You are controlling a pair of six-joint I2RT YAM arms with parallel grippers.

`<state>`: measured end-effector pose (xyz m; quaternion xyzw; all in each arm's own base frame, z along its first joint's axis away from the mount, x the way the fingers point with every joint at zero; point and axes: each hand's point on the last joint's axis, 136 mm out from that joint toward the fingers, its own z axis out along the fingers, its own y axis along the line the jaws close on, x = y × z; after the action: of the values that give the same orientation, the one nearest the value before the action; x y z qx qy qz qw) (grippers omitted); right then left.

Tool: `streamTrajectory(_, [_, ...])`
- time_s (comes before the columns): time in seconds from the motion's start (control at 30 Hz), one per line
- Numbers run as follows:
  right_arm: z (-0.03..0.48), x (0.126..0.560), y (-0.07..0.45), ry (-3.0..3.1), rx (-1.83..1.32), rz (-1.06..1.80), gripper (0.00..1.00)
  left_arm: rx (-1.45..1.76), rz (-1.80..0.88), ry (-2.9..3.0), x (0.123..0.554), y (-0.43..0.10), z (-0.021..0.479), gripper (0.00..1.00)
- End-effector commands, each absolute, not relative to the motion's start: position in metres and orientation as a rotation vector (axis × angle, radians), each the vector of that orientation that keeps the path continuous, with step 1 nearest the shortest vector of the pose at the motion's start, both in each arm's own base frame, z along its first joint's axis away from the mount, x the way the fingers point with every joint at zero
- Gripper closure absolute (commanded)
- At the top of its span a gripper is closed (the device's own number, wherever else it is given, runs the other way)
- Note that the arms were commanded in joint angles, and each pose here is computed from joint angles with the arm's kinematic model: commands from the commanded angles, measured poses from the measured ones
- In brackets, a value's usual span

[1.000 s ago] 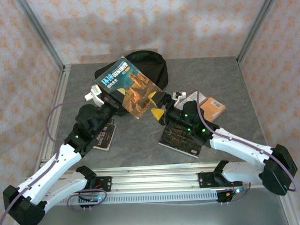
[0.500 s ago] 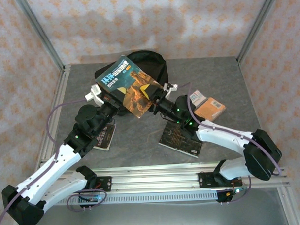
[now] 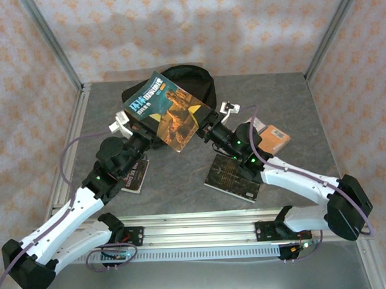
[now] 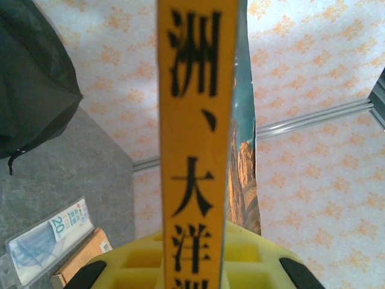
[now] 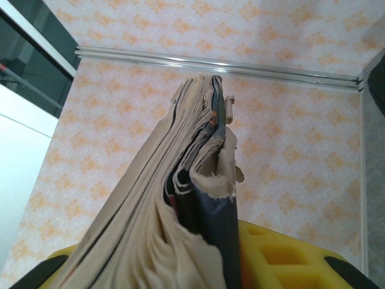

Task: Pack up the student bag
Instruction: Rotate the book, then move the student bag to the center of the table.

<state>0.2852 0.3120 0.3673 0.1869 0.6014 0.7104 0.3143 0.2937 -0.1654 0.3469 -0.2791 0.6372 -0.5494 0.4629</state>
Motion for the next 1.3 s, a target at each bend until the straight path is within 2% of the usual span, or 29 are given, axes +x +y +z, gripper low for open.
streamTrajectory(0.0, [0.389,0.285,0.307,1.511,0.45,1.858,0.66,-0.678,-1.38,1.524,0.292,-0.168,0.357,1.0])
streamTrajectory(0.1, [0.381,0.286,0.307,1.538,0.447,1.824,0.65,-0.679,-1.38,1.523,0.292,-0.168,0.357,1.0])
streamTrajectory(0.2, [0.372,0.288,0.304,1.565,0.461,1.785,0.57,-0.685,-1.375,1.526,0.291,-0.166,0.356,1.0])
streamTrajectory(0.27, [0.368,0.288,0.305,1.581,0.461,1.775,0.56,-0.69,-1.376,1.529,0.291,-0.167,0.355,1.0])
streamTrajectory(0.37, [0.364,0.289,0.308,1.595,0.46,1.78,0.67,-0.696,-1.387,1.528,0.293,-0.168,0.353,1.0])
streamTrajectory(0.47, [0.356,0.291,0.303,1.601,0.488,1.75,0.96,-0.694,-1.389,1.534,0.294,-0.17,0.352,1.0])
streamTrajectory(0.5, [0.352,0.292,0.299,1.605,0.503,1.727,1.0,-0.692,-1.381,1.544,0.294,-0.17,0.35,1.0])
streamTrajectory(0.67, [0.34,0.291,0.269,1.665,0.518,1.529,1.0,-0.679,-1.257,1.628,0.298,-0.167,0.333,1.0])
streamTrajectory(0.73, [0.33,0.29,0.247,1.704,0.531,1.375,1.0,-0.656,-1.147,1.686,0.3,-0.162,0.325,0.9])
streamTrajectory(0.83, [0.316,0.286,0.207,1.777,0.517,1.086,1.0,-0.573,-0.868,1.846,0.31,-0.153,0.311,0.68])
streamTrajectory(0.9, [0.305,0.282,0.177,1.831,0.521,0.865,1.0,-0.546,-0.711,1.981,0.327,-0.151,0.295,0.6])
streamTrajectory(1.0, [0.293,0.276,0.143,1.866,0.526,0.653,1.0,-0.495,-0.666,2.103,0.363,-0.162,0.276,0.5])
streamTrajectory(1.27, [0.279,0.265,0.109,1.908,0.47,0.434,1.0,-0.515,-0.725,2.25,0.473,-0.187,0.231,0.57])
